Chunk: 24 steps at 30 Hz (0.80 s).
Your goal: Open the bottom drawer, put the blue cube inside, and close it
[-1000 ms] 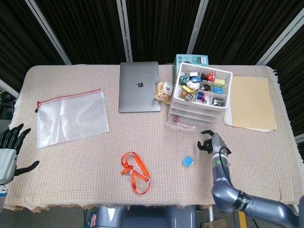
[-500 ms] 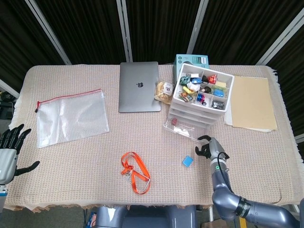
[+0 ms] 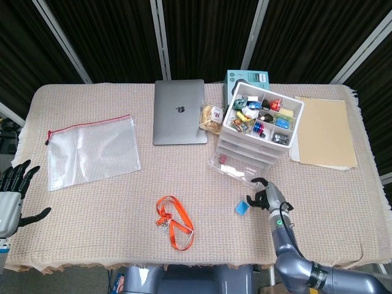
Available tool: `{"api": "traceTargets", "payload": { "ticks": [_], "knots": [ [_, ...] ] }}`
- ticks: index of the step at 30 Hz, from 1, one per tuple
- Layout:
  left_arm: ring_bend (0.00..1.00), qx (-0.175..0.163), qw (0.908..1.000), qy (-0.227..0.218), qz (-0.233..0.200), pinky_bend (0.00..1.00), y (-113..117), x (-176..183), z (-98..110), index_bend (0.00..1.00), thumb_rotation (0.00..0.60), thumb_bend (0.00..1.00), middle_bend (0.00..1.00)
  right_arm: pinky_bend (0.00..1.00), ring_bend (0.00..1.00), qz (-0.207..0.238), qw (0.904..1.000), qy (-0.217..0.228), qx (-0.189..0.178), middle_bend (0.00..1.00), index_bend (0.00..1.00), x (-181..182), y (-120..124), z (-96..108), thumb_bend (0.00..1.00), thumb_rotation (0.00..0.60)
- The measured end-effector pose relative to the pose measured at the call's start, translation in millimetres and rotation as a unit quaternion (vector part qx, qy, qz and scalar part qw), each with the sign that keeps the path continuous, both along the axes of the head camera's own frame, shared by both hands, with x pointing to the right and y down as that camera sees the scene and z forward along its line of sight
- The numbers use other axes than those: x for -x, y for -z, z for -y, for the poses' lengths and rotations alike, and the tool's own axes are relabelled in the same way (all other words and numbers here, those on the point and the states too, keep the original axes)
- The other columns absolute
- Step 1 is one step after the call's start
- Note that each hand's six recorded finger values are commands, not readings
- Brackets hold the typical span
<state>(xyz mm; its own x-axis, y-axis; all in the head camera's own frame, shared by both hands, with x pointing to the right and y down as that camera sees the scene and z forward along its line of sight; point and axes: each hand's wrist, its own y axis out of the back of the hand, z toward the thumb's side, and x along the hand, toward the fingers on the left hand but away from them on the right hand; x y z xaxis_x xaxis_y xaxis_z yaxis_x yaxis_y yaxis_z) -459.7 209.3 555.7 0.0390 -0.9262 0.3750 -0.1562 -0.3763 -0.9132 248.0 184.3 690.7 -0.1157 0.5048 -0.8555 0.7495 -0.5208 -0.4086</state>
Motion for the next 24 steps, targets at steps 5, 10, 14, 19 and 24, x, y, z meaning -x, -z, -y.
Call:
{"api": "traceTargets", "payload": {
  "ticks": [5, 10, 14, 19, 24],
  "knots": [
    [0.00, -0.001, 1.0000, 0.000, 0.000, 0.00, 0, 0, 0, 0.10, 0.600, 0.17, 0.00, 0.65, 0.85, 0.008, 0.9998, 0.015, -0.011, 0.86, 0.19, 3, 6, 0, 0.23, 0.600],
    [0.00, -0.002, 1.0000, 0.000, 0.001, 0.00, 0, 0, 0, 0.10, 0.600, 0.17, 0.00, 0.65, 0.85, 0.012, 0.9981, 0.051, -0.032, 0.86, 0.19, 8, 17, -4, 0.18, 0.600],
    [0.00, -0.003, 1.0000, -0.001, 0.000, 0.00, 1, 0, 0, 0.10, 0.600, 0.17, 0.00, 0.65, 0.85, 0.008, 0.9956, 0.085, -0.037, 0.86, 0.19, 9, 25, -16, 0.14, 0.600],
    [0.00, -0.005, 1.0000, -0.001, 0.000, 0.00, 1, 0, 0, 0.10, 0.600, 0.17, 0.00, 0.65, 0.85, -0.008, 0.9908, 0.129, -0.038, 0.86, 0.19, 10, 26, -34, 0.12, 0.600],
    [0.00, -0.006, 1.0000, 0.001, 0.000, 0.00, 1, 0, 0, 0.10, 0.600, 0.17, 0.00, 0.65, 0.85, -0.033, 0.9837, 0.170, -0.049, 0.86, 0.23, 11, 20, -43, 0.12, 0.600]
  ]
}}
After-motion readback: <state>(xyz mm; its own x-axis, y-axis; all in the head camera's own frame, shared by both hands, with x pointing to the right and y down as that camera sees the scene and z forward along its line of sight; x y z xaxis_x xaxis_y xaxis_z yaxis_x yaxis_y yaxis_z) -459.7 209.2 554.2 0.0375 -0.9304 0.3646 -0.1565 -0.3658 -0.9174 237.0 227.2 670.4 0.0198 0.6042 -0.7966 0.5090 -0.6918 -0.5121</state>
